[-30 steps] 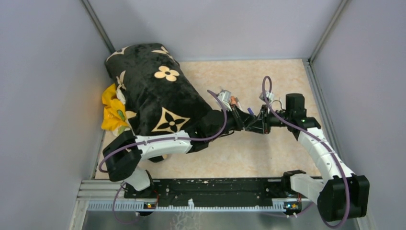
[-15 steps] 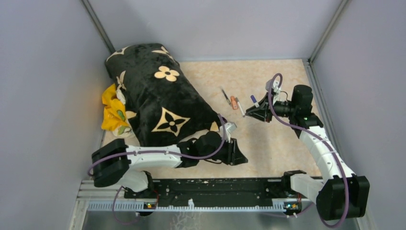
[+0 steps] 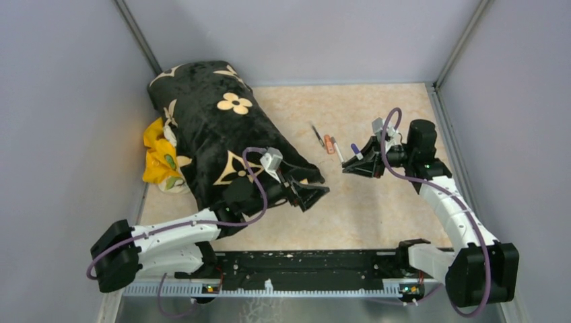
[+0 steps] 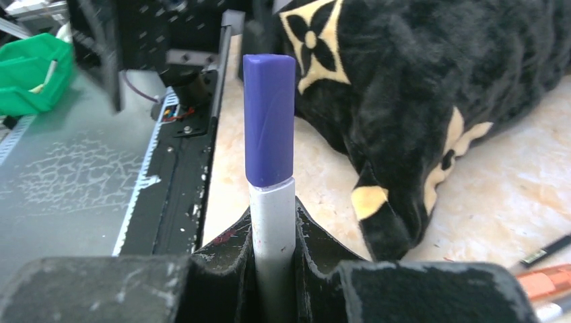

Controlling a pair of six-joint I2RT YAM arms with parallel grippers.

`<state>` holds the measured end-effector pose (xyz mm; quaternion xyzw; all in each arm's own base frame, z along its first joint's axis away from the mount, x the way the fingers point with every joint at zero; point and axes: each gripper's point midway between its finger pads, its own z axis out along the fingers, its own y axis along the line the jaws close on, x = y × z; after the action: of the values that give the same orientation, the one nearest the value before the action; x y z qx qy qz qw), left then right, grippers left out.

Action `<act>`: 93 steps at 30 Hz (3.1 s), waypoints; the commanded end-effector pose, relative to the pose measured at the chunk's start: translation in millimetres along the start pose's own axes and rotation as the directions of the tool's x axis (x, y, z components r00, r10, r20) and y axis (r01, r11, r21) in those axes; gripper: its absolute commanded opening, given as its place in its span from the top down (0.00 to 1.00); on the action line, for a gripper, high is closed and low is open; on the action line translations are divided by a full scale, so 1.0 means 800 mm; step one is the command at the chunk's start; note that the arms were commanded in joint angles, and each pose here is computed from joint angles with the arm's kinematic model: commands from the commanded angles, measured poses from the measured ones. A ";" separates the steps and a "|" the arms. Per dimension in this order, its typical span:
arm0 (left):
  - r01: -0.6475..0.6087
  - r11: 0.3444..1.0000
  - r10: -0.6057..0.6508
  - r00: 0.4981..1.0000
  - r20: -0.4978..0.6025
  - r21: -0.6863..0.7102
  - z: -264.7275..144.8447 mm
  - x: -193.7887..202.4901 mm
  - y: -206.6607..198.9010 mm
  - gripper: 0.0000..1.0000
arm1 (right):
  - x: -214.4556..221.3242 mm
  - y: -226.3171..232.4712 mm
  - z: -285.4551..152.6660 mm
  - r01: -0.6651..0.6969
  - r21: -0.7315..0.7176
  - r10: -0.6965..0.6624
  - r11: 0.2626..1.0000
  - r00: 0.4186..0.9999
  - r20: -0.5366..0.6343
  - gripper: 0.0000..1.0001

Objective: Insert the pens into the pen caps
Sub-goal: Press the pen cap onto the pen.

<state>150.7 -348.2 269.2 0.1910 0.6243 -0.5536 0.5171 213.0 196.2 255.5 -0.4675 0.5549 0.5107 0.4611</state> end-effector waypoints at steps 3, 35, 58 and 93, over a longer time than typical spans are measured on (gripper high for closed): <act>-0.172 0.970 0.127 0.961 0.247 0.170 0.030 -0.095 -0.026 0.02 | 0.003 0.020 0.015 0.005 -0.131 -0.004 0.991 1.000 0.011 1.00; -0.142 0.948 0.080 0.973 0.218 0.286 0.128 -0.098 -0.016 0.79 | 0.000 0.019 0.025 -0.066 -0.151 0.067 0.986 0.998 -0.001 1.00; 0.310 0.867 -0.316 0.947 -0.051 0.389 0.107 0.026 -0.064 1.00 | -0.037 -0.012 0.017 -0.050 0.010 0.049 0.999 0.997 0.063 1.00; 0.392 0.898 -0.241 0.820 -0.519 0.201 0.067 0.113 -0.020 1.00 | -0.064 -0.036 0.002 -0.001 0.134 -0.008 0.991 0.998 0.067 1.00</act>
<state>227.9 -422.9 321.7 0.1962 0.5761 -0.6133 0.5035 211.6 203.6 244.3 -0.3840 0.6196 0.5623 0.3904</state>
